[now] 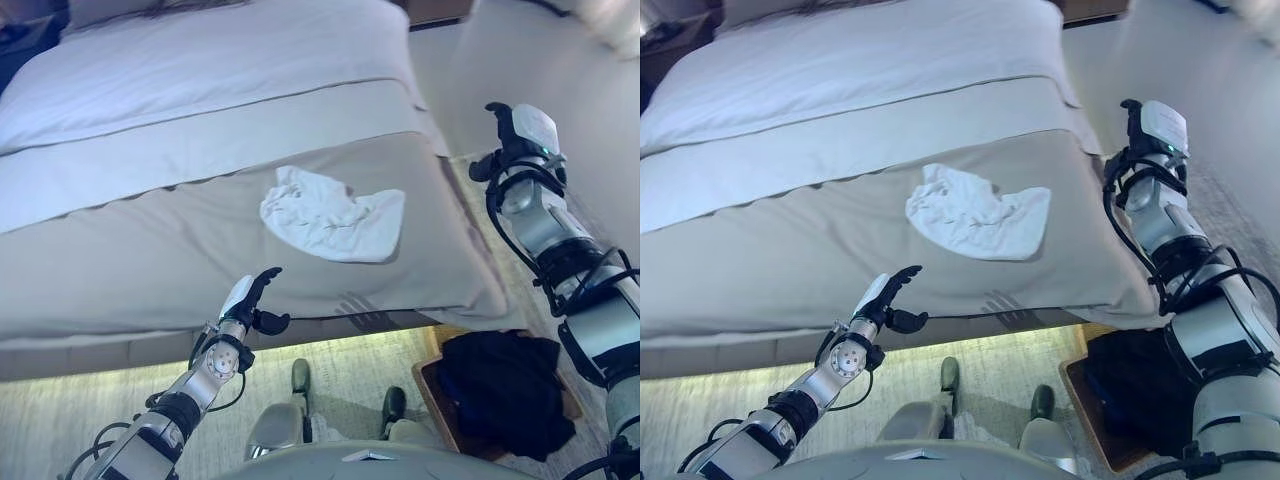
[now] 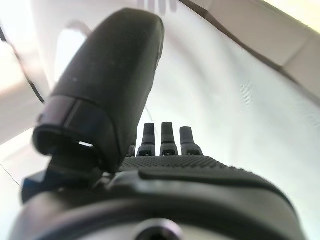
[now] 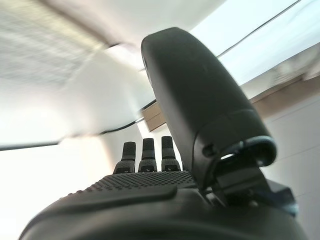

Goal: Pick up the clothes from the bed and place them into the basket

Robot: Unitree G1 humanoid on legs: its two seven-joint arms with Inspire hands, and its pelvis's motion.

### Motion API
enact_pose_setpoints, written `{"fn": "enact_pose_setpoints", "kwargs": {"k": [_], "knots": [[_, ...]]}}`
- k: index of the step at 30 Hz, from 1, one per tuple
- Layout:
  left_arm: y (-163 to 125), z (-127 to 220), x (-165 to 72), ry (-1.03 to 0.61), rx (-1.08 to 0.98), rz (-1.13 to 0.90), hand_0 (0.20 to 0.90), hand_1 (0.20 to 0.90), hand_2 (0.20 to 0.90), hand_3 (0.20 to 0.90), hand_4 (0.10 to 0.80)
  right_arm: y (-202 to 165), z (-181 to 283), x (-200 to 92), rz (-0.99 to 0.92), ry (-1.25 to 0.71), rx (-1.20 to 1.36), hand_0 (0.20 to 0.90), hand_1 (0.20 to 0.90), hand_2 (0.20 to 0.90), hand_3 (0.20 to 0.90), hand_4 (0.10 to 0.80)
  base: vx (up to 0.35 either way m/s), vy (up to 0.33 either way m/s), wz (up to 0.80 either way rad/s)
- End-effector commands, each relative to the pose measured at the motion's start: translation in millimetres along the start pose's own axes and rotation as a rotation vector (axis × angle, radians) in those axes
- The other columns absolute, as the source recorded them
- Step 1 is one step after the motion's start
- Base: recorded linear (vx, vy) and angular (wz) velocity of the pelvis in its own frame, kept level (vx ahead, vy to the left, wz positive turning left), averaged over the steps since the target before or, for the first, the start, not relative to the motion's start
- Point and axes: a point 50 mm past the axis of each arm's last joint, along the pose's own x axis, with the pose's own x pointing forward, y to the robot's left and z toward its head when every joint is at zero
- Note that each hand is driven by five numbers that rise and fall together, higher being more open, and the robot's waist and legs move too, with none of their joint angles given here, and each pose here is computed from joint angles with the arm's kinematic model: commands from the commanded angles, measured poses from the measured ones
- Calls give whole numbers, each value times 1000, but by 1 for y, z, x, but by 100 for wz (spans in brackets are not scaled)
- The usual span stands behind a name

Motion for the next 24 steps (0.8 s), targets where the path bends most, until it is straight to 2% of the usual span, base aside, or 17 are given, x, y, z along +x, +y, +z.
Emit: {"fn": "enact_pose_setpoints", "kwargs": {"k": [1, 4, 11, 18, 24], "knots": [[52, 44, 15, -268, 66, 156, 900, 900, 900, 900, 800, -74, 66, 20, -281, -198, 6, 900, 900, 900, 900, 800, -134, 74, 42], [61, 56, 15, -330, 73, 190, 900, 900, 900, 900, 800, -84, 74, 21, -317, -208, -10, 900, 900, 900, 900, 800, -64, 35, 41], [86, 75, 14, -385, 25, 251, 900, 900, 900, 900, 800, -79, 79, 25, -271, -149, -54, 900, 900, 900, 900, 800, 12, -5, 35], [87, 90, 7, -463, -35, 249, 900, 900, 900, 900, 800, -71, 66, 29, -215, -56, -117, 900, 900, 900, 900, 800, -36, 28, 13], [90, 105, 0, -537, -97, 258, 900, 900, 900, 900, 800, -62, 35, 32, -151, 100, -148, 900, 900, 900, 900, 800, -63, 21, 4]]}}
